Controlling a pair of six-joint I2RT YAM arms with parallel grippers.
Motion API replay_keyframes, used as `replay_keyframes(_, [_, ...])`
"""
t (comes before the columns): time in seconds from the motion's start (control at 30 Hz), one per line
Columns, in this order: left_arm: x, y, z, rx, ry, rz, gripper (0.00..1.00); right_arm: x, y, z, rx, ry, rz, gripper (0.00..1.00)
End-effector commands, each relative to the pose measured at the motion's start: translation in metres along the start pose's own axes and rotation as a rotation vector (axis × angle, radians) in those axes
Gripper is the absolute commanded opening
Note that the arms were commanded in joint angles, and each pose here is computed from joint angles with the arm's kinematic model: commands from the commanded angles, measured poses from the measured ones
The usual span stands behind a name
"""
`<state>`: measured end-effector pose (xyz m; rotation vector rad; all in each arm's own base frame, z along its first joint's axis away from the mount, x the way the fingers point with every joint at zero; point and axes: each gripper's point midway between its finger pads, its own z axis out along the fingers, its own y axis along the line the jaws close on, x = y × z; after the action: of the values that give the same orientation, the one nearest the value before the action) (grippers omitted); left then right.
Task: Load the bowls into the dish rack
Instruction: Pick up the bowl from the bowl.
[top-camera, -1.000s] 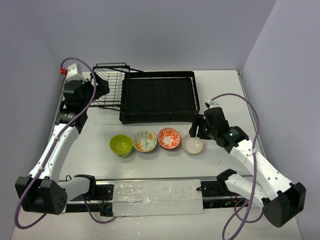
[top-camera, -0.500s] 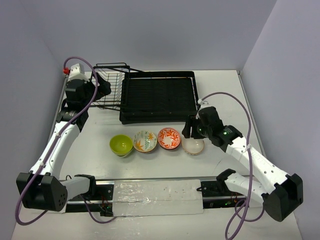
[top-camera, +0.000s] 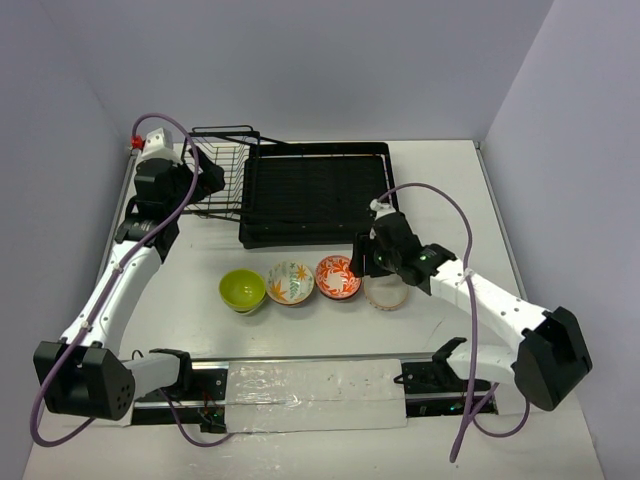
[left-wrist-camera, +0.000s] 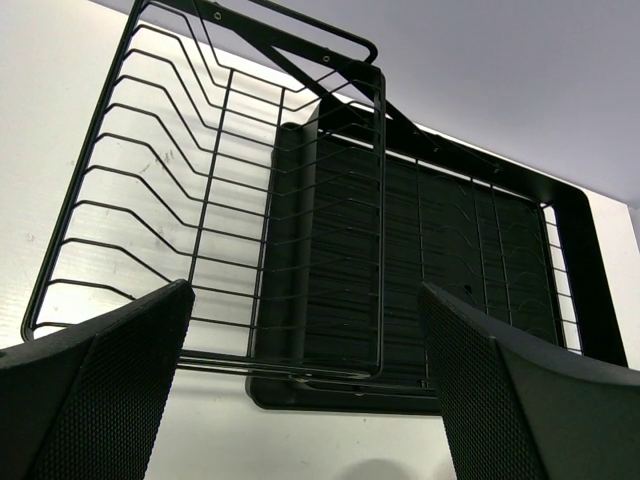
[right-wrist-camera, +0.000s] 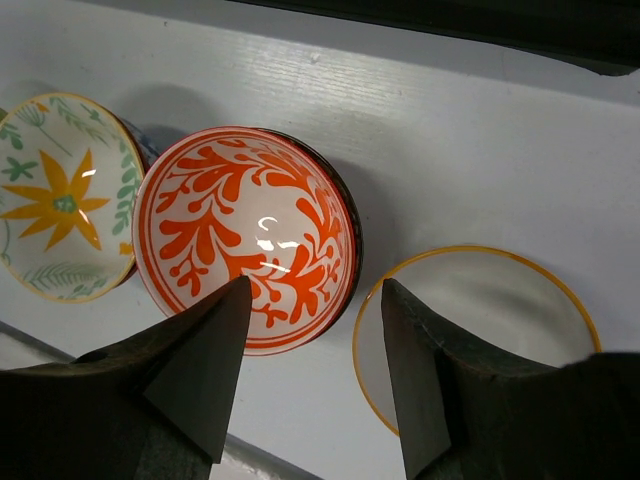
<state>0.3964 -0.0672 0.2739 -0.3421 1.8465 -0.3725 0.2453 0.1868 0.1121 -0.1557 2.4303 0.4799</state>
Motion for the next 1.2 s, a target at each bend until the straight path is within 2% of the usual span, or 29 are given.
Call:
replay_keyframes(0.0, [-0.022,-0.015,-0.003,0.038,-0.045,-0.002,0.99,-0.007,0.006,0.009,-0.02,-0.037,-0.034,0.62])
replay_keyframes(0.53, [-0.016,-0.011,0.002,0.022,-0.023,0.003,0.98,-0.003,0.01,0.039,-0.011,0.025,-0.075,0.49])
replay_keyframes(0.67, [-0.016,-0.011,0.003,0.02,-0.019,0.003,0.98,-0.003,0.011,0.042,-0.017,0.027,-0.075,0.44])
replay_keyframes(1.03, [-0.013,-0.011,0.005,0.022,-0.007,0.002,0.98,-0.006,0.01,0.04,-0.004,0.013,-0.088,0.4])
replay_keyframes(1.17, [-0.013,-0.012,0.006,0.024,-0.004,0.0,0.98,-0.004,0.008,0.041,0.002,0.024,-0.089,0.35])
